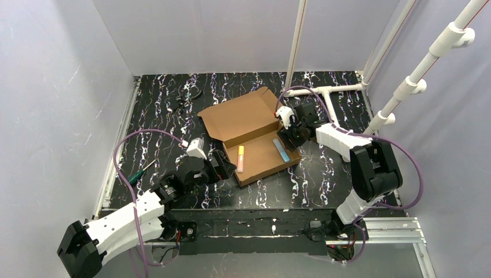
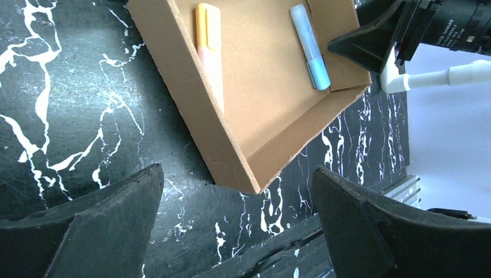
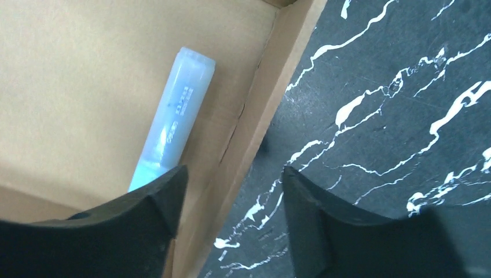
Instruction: Fold the paper box
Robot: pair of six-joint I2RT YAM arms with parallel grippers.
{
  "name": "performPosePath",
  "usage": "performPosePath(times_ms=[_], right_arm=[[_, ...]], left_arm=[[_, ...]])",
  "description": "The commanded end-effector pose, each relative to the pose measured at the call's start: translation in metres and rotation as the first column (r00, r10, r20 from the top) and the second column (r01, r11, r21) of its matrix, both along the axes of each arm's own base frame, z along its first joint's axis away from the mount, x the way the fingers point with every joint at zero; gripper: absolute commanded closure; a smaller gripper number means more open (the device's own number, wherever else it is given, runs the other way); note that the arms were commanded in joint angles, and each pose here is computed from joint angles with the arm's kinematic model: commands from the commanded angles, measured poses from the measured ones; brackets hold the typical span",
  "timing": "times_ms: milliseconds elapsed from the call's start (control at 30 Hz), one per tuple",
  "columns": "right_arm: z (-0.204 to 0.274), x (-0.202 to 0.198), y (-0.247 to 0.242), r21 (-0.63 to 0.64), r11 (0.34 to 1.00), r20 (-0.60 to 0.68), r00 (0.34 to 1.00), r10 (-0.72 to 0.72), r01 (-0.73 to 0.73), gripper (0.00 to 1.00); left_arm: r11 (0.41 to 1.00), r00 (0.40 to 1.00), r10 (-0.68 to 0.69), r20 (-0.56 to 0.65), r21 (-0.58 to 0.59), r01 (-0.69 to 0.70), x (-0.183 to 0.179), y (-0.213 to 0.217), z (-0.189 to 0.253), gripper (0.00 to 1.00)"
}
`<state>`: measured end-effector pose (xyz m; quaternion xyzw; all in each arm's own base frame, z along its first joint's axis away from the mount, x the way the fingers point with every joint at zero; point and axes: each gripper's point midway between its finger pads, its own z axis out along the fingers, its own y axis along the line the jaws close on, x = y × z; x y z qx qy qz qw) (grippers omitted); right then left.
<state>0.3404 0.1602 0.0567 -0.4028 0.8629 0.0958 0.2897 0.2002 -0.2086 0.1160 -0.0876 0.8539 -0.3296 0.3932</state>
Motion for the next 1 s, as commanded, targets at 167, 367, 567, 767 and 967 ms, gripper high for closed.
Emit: performPosePath(times_ms=[167, 367, 567, 767, 967], right_arm=[[0.009, 0.018, 0.003, 0.058, 0.99, 0.105, 0.985, -0.138, 0.132, 0.8], [0.01, 0.002, 0.007, 0.133, 0.98, 0.099, 0.982, -0.162, 0.148, 0.99], [0.016, -0.009, 0.028, 0.235, 0.965, 0.045, 0.99, -0.13, 0.116, 0.89], [0.028, -0.019, 0.043, 0.296, 0.955, 0.034, 0.999, -0.041, 0.029, 0.36], [0.048, -0.027, 0.035, 0.314, 0.948, 0.086, 0.996, 0.035, -0.06, 0.09]], left_arm=[[0.994, 0.998, 0.062, 0.026, 0.094, -0.064, 0.009, 0.018, 0.0, 0.02], [0.986, 0.99, 0.083, 0.113, 0.133, -0.098, 0.031, 0.032, 0.036, 0.02], [0.981, 0.983, 0.18, -0.043, -0.064, -0.183, 0.05, 0.059, 0.036, 0.02], [0.947, 0.945, 0.251, -0.207, -0.149, -0.284, 0.044, 0.06, 0.009, 0.02], [0.9, 0.922, 0.303, -0.243, -0.244, -0.36, 0.068, 0.064, 0.003, 0.04]])
